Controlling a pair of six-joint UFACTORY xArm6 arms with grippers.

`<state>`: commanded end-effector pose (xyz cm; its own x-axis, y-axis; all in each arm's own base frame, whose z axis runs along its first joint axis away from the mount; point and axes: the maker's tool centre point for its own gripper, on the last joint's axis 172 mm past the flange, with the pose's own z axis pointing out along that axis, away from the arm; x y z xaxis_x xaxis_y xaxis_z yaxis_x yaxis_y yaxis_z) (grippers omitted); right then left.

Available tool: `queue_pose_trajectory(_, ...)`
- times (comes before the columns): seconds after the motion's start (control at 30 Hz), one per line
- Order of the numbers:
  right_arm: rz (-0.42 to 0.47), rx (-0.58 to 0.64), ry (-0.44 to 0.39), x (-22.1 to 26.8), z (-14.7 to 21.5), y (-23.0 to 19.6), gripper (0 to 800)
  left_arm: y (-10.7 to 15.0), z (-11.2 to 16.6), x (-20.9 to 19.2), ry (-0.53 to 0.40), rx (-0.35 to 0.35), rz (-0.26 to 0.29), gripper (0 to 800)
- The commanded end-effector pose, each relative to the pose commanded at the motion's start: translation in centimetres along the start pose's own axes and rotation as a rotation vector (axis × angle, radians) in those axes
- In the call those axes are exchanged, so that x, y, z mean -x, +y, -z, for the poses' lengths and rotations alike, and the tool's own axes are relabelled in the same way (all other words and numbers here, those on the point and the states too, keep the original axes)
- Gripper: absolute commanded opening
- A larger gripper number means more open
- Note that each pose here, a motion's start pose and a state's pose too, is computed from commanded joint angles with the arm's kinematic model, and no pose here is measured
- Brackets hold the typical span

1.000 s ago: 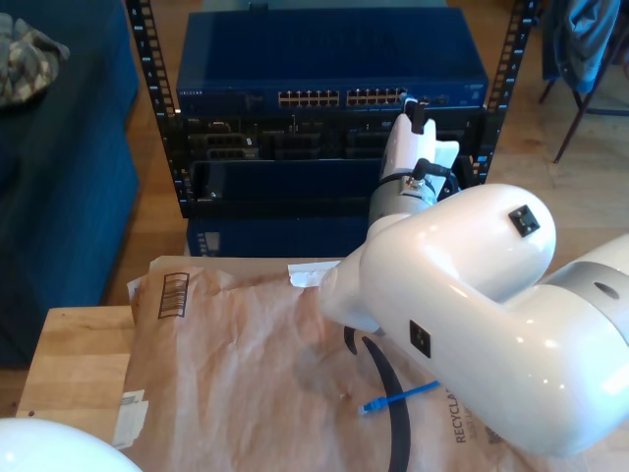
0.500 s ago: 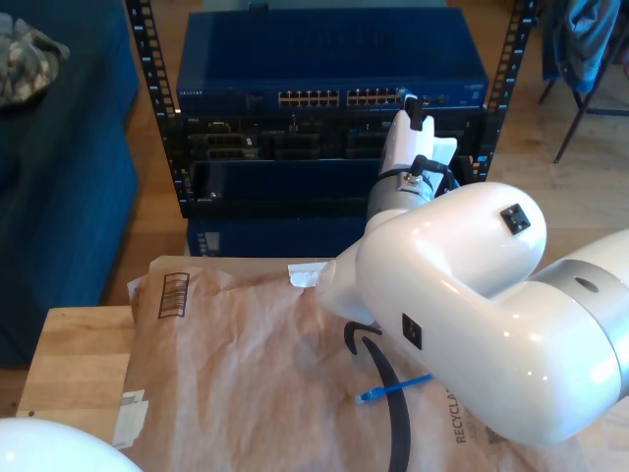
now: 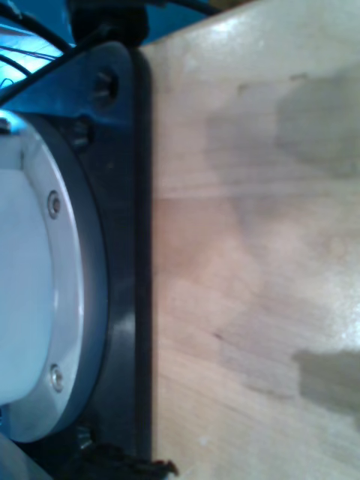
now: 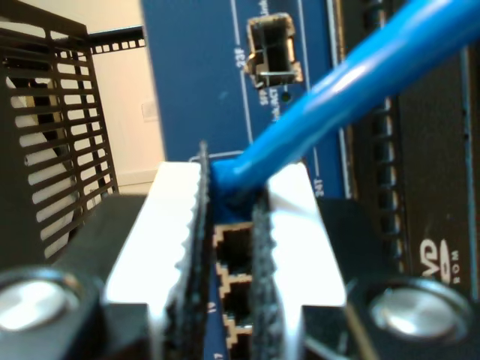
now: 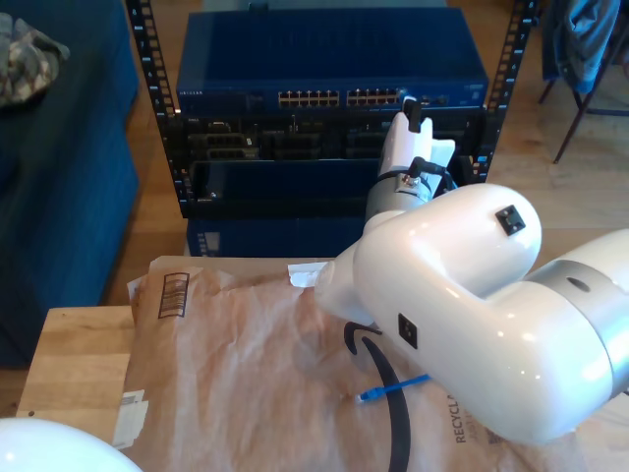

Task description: Grab the cable and plug it in

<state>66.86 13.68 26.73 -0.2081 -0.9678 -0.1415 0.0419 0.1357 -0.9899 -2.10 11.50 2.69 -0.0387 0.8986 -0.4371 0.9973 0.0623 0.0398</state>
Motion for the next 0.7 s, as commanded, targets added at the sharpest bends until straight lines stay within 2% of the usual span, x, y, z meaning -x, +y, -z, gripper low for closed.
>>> queue_pose_trajectory(0.7,-0.022,-0.020,-0.002,0.6,-1.4,-0.3,0,0.0,0.0,0.0,0.000,0.000,0.000,800)
